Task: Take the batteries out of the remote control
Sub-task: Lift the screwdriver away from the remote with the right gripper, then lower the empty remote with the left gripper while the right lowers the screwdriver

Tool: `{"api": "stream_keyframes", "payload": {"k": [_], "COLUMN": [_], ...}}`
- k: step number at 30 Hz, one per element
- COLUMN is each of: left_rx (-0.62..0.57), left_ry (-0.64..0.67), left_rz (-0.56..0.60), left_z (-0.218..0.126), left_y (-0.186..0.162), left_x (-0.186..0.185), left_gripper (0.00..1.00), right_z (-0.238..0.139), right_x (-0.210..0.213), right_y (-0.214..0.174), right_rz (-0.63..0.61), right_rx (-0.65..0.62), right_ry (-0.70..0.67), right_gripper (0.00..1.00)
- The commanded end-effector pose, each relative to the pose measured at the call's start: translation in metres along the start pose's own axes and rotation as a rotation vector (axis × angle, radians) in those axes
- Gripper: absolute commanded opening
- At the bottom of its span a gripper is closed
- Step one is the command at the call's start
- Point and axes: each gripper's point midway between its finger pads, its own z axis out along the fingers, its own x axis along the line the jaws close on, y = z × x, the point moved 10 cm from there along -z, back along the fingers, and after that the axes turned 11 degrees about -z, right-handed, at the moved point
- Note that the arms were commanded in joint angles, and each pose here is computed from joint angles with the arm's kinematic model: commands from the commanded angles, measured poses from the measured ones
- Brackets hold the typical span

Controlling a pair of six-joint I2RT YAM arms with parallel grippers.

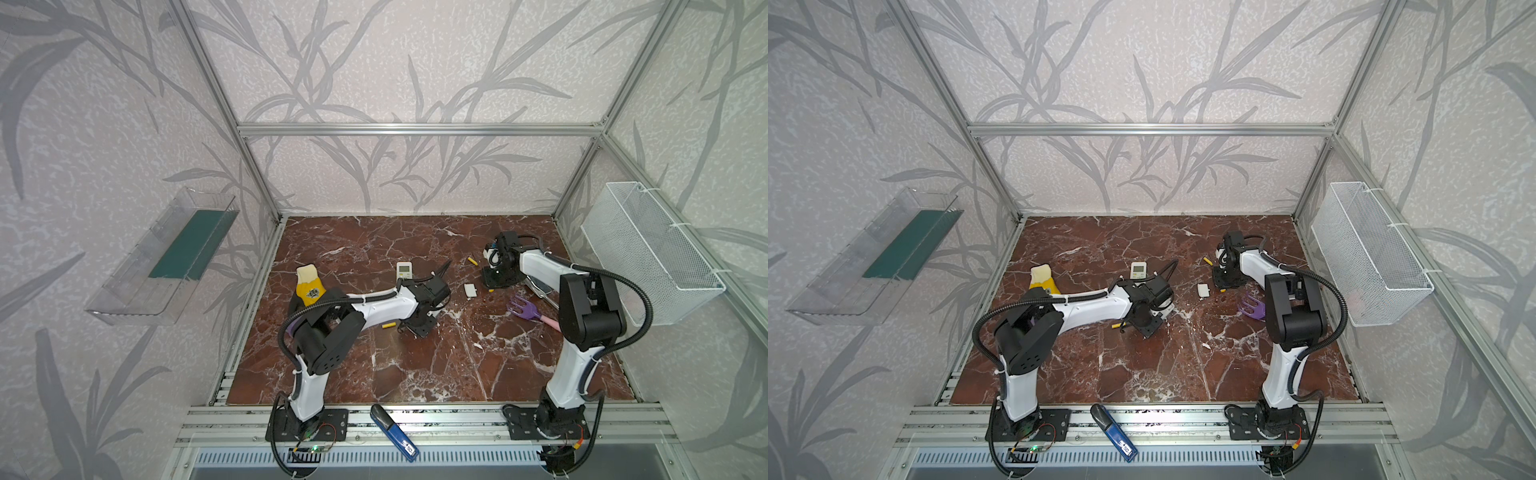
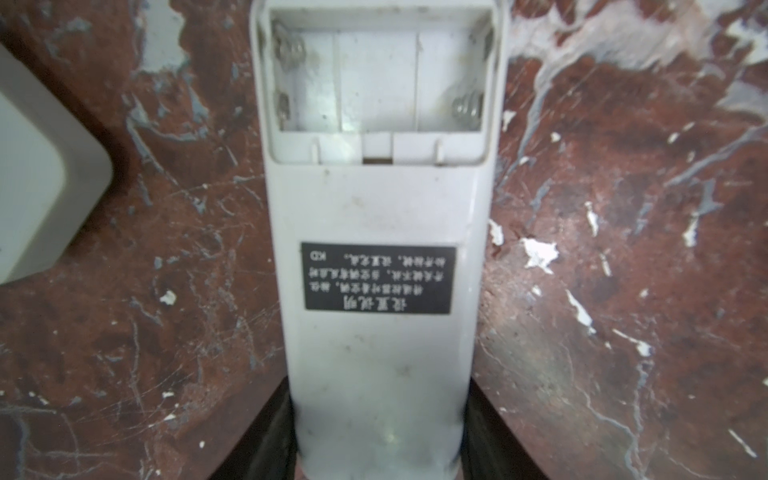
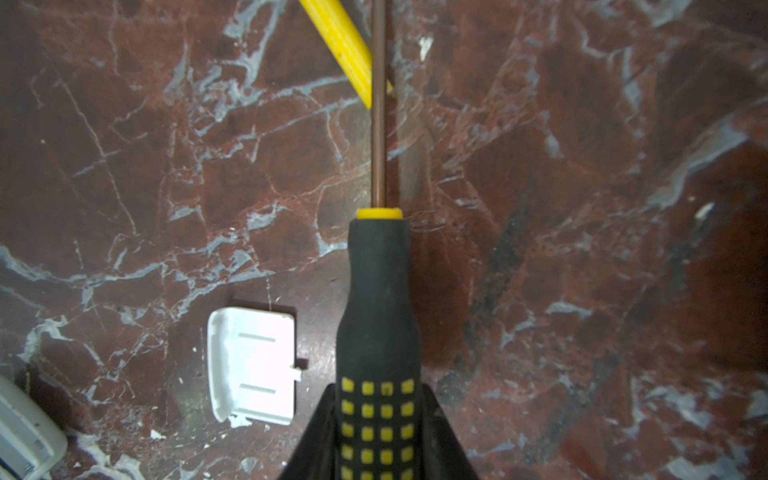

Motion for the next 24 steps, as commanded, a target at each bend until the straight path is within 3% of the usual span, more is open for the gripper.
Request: {"api": "stream_keyframes", "payload": {"k": [1,12,24], "left_rx": [0.081,0.004,-0.191], "left_ry": [0.070,0.106,0.178], "left_rz": [0.013,-0.008,-0.191], "left_z": [0.015,-0.005,-0.068], "left_y": [-0.014,-0.008,-0.003], "left_x": [0.007,0.014,0.055], "left_gripper": [0.49,0.47,0.47], "right_z": [-0.008,-0.020,-0.039], "right_x": [0.002,-0.003,-0.005], "right_y": [-0.004,0.005,0.009], "right_rz": [-0.008,-0.002,-0.006], "right_rx": [0.016,-0.027,-0.068], "right_ry": [-0.005,-0.032,-0.054], "right_gripper": [0.00,0.00,0.00]}}
